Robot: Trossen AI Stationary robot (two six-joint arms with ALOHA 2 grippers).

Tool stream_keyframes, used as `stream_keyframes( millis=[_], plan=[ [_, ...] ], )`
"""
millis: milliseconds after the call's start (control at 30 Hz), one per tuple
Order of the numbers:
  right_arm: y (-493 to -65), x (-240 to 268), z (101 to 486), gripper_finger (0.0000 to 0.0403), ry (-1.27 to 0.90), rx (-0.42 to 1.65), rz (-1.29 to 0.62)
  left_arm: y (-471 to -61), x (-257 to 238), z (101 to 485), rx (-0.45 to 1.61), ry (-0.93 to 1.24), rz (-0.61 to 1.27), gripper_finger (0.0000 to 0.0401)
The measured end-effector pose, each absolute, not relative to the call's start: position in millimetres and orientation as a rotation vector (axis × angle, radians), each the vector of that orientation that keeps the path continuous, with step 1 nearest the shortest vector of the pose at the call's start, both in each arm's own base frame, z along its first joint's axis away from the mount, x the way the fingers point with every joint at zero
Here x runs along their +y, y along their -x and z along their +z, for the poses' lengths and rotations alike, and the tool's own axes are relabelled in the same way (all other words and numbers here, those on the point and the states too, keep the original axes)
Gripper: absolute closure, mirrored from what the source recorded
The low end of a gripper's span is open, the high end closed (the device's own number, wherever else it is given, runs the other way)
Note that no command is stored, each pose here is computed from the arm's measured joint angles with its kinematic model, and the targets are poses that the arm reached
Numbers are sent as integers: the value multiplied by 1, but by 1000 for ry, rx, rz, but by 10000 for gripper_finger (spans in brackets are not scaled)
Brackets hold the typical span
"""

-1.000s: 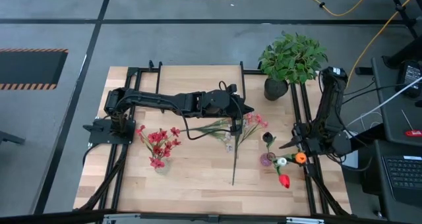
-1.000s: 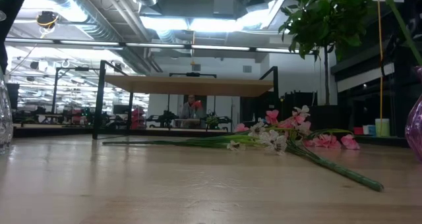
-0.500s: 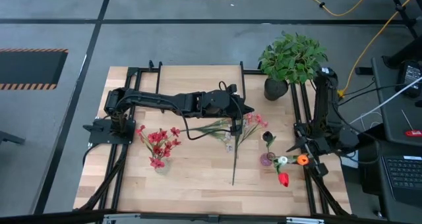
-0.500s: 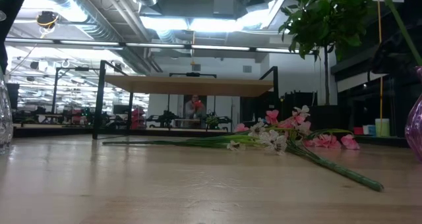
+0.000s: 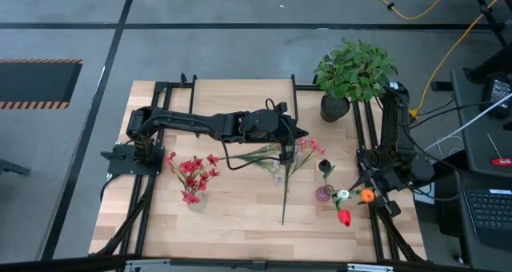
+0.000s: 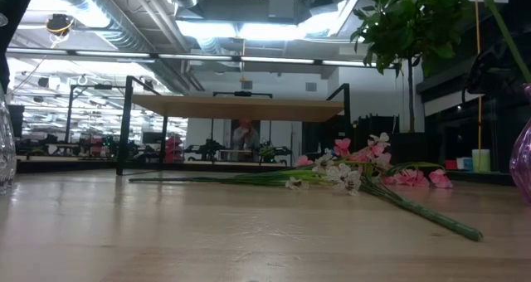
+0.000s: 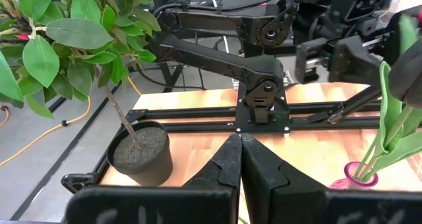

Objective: Pick and place flowers into a vace then onto a shelf
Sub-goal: Put the orange flower into the pink vase, then put the white flowers into the transparent vase

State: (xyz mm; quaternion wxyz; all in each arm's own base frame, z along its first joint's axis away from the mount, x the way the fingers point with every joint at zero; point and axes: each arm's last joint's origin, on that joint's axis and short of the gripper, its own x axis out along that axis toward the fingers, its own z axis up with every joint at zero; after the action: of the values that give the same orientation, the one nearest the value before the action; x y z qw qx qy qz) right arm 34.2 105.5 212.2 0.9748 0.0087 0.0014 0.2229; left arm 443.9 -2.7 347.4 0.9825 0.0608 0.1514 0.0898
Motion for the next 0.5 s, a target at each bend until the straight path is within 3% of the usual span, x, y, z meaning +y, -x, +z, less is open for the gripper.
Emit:
stream_keyframes(
  millis=[233,500],
  plan=[
    [-33,107,204,186,69,38,515,-444,-3,347,304,-122,181,398],
    [-35,103,198,186,127,57,403,-444,-3,347,302,-99,183,396]
  ],
)
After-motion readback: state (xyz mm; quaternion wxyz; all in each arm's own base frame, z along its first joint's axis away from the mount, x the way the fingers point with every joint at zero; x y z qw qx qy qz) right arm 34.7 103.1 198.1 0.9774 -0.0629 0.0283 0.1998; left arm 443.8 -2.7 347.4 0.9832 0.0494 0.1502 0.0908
